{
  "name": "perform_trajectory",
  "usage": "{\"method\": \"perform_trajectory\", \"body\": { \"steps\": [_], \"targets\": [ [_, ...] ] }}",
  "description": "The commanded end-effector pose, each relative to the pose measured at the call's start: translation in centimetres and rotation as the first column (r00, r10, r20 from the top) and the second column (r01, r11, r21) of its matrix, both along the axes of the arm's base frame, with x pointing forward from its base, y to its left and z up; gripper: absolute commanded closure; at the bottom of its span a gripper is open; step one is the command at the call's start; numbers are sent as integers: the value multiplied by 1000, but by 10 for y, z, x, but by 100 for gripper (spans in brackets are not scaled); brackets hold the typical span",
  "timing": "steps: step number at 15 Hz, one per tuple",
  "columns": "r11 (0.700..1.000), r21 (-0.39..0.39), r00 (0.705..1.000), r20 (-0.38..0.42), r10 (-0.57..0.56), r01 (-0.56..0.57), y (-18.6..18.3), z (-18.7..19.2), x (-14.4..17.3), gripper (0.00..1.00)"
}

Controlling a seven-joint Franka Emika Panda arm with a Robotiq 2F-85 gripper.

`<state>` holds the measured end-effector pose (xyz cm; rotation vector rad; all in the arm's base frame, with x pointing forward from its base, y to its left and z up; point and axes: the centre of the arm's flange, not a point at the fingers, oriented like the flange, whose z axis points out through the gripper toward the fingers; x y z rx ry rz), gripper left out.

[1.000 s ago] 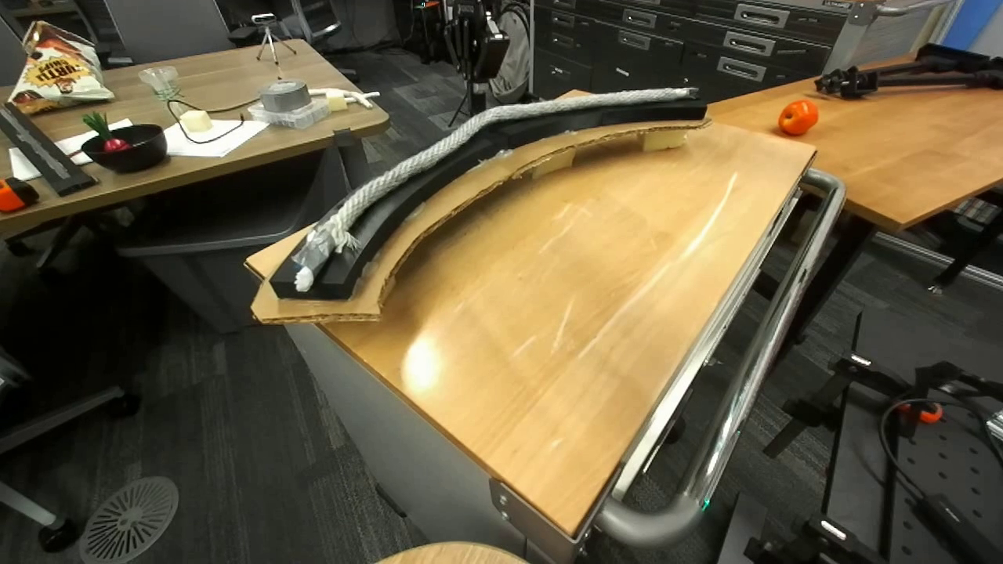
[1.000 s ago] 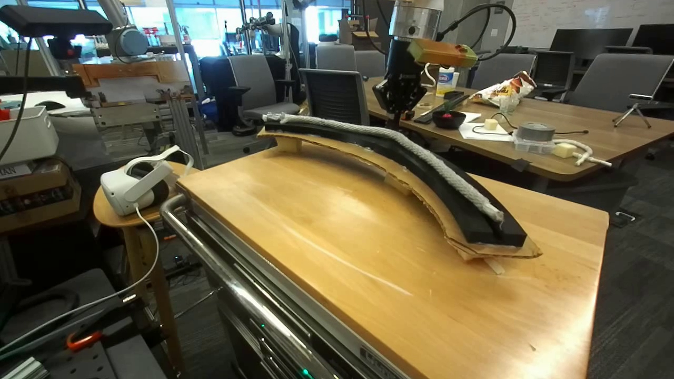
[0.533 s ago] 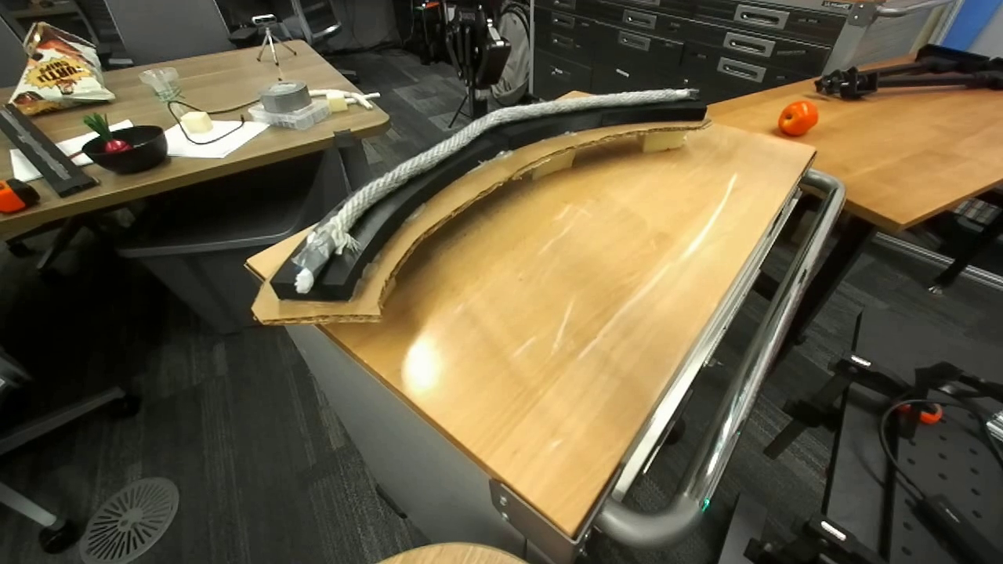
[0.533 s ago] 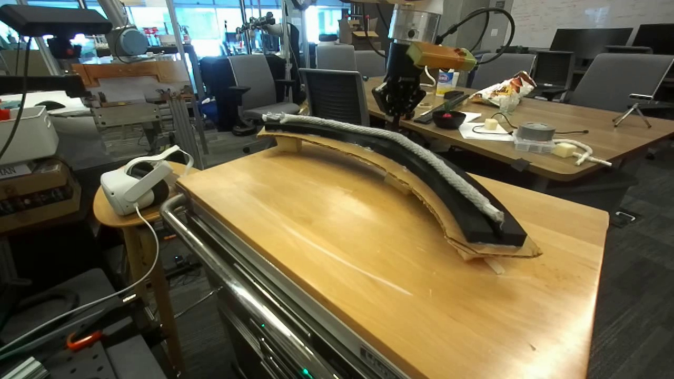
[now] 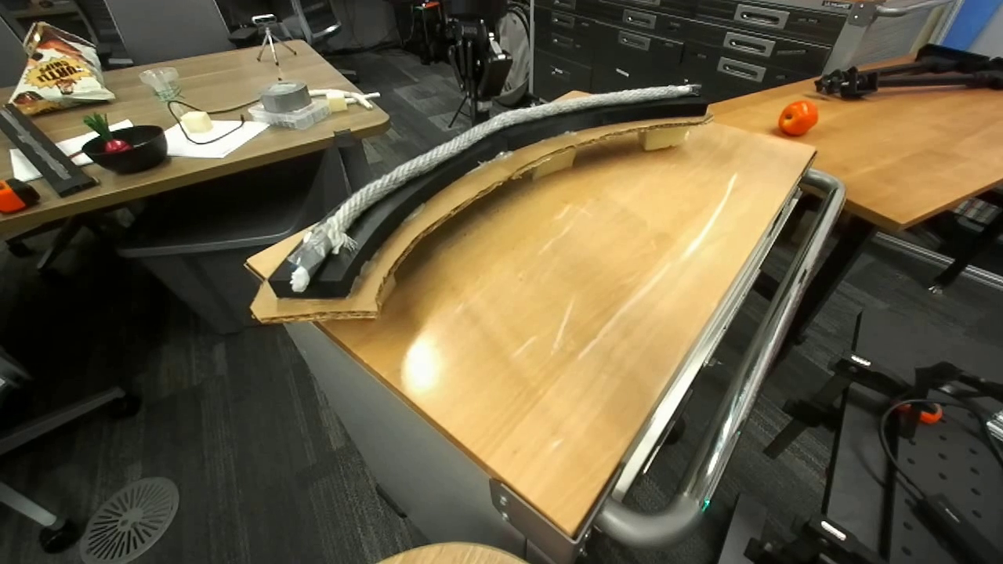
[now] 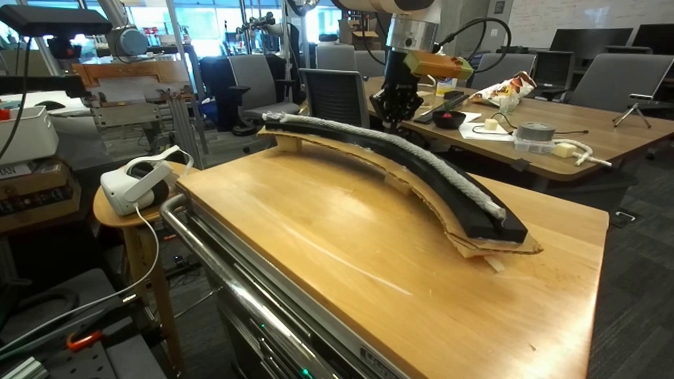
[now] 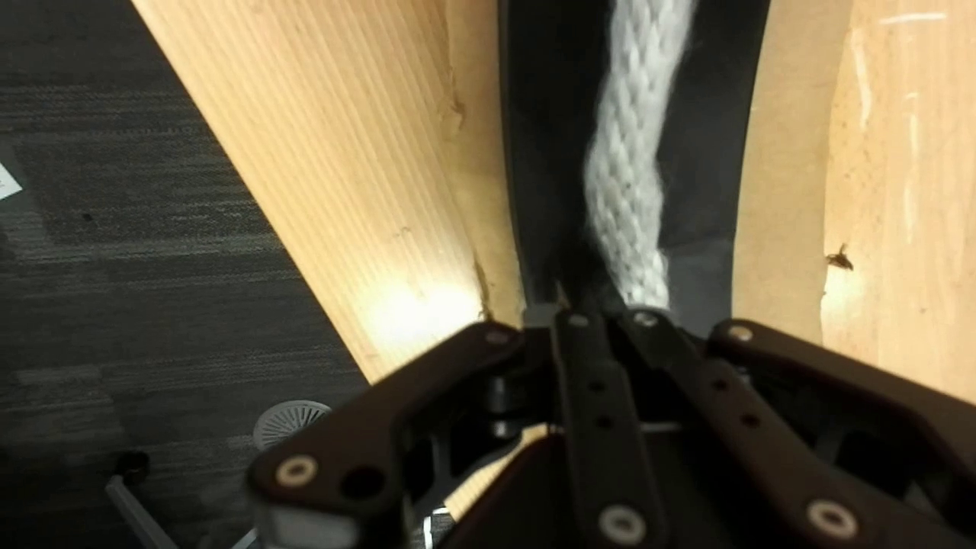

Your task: Put the white rope on the black board

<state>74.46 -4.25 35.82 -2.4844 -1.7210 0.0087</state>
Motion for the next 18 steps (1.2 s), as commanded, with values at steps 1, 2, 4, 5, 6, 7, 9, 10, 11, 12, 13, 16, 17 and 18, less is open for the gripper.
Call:
{"method": "perform_trajectory", "body": {
  "steps": [1, 2, 4, 5, 6, 7, 9, 10, 11, 12, 13, 16, 17, 18],
  "targets": [
    [1000, -9, 999, 40, -23, 24, 2, 7, -18, 100],
    [1000, -8, 998, 56, -28, 28, 2, 11, -19, 100],
    [999, -17, 993, 108, -41, 43, 2, 19, -22, 100],
    [999, -24, 989, 144, -43, 47, 3, 26, -24, 100],
    [999, -24, 985, 169, -41, 46, 4, 33, -26, 100],
    [999, -24, 982, 186, -31, 36, 6, 42, -29, 100],
    [998, -61, 988, 155, 0, 9, 6, 65, -43, 100],
    [995, -98, 993, 121, 9, 3, 5, 79, -54, 100],
    [994, -103, 997, 71, 34, -26, 4, 92, -66, 84],
    [993, -112, 999, 8, 47, -46, 3, 103, -79, 78],
    [992, -109, 997, -50, 61, -66, 2, 112, -94, 66],
    [984, -23, 965, -200, 168, -176, 3, 131, -138, 43],
    [979, 2, 954, -224, 199, -203, 2, 134, -149, 34],
    [976, 47, 949, -228, 217, -212, 0, 134, -155, 28]
  ]
}}
